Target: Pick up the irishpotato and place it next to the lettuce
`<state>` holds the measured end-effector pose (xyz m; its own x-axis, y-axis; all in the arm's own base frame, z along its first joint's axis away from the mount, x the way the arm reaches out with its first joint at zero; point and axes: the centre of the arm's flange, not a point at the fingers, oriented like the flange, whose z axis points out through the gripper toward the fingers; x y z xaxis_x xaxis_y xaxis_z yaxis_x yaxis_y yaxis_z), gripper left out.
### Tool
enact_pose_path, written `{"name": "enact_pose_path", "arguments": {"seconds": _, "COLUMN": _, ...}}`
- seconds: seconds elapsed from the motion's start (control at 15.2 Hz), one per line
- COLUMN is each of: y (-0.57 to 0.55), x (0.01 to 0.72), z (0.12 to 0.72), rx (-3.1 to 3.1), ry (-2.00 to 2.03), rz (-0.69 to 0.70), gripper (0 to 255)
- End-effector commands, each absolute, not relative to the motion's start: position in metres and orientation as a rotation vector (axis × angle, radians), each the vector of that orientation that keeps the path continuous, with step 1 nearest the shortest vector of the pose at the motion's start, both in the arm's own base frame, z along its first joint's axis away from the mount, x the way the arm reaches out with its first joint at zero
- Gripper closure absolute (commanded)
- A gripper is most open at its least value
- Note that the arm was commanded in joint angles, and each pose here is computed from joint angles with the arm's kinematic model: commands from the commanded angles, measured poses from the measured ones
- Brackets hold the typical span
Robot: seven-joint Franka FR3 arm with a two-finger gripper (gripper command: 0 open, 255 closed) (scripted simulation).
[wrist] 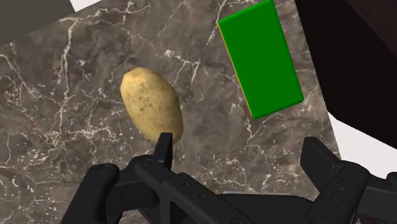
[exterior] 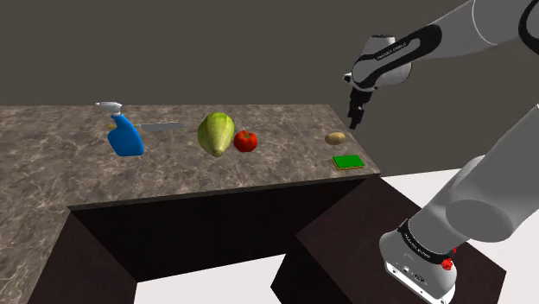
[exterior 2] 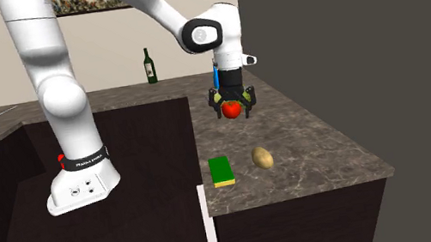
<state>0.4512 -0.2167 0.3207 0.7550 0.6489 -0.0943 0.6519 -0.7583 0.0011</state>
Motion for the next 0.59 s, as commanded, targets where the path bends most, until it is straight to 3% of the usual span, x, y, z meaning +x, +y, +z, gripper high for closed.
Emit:
{"name": "enact_pose_path", "arguments": {"seconds": 0.0, "y": -0.228, "x": 0.466, "z": 0.297, "rx": 2.89, "ry": 1.146, "rz": -0.145, "gripper": 0}}
{"name": "enact_pose_path", "arguments": {"seconds": 0.53, "y": -0.259, "x": 0.521, "z": 0.209, "rx": 2.805, "ry": 1.394, "rz": -0.178, "gripper": 0}}
